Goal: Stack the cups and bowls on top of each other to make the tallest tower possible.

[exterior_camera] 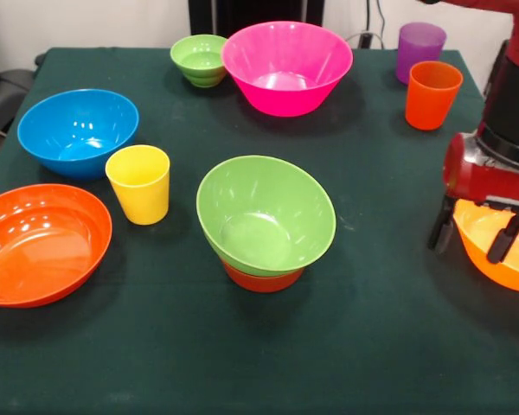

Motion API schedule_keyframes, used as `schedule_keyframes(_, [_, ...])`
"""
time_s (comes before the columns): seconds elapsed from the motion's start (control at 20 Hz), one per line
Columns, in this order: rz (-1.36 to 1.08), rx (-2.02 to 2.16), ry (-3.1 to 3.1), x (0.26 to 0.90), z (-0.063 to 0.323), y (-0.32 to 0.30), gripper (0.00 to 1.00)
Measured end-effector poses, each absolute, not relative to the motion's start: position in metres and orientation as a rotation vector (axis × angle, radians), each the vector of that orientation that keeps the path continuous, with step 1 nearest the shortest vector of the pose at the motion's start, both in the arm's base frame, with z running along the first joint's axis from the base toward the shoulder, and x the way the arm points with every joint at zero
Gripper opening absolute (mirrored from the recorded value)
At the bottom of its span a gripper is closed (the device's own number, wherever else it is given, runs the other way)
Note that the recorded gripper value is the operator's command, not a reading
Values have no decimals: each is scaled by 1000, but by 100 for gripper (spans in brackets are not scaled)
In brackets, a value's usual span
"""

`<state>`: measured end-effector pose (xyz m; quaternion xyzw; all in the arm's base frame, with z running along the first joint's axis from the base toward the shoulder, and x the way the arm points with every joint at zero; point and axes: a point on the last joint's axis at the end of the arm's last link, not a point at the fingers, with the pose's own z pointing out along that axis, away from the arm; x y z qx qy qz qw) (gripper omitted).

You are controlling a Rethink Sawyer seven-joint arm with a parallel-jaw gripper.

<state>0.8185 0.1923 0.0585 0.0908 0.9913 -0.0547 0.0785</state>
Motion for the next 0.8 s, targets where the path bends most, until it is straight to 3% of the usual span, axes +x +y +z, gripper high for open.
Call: schedule_keyframes(0.8, [-142, 292, 2914, 827, 117, 188, 100])
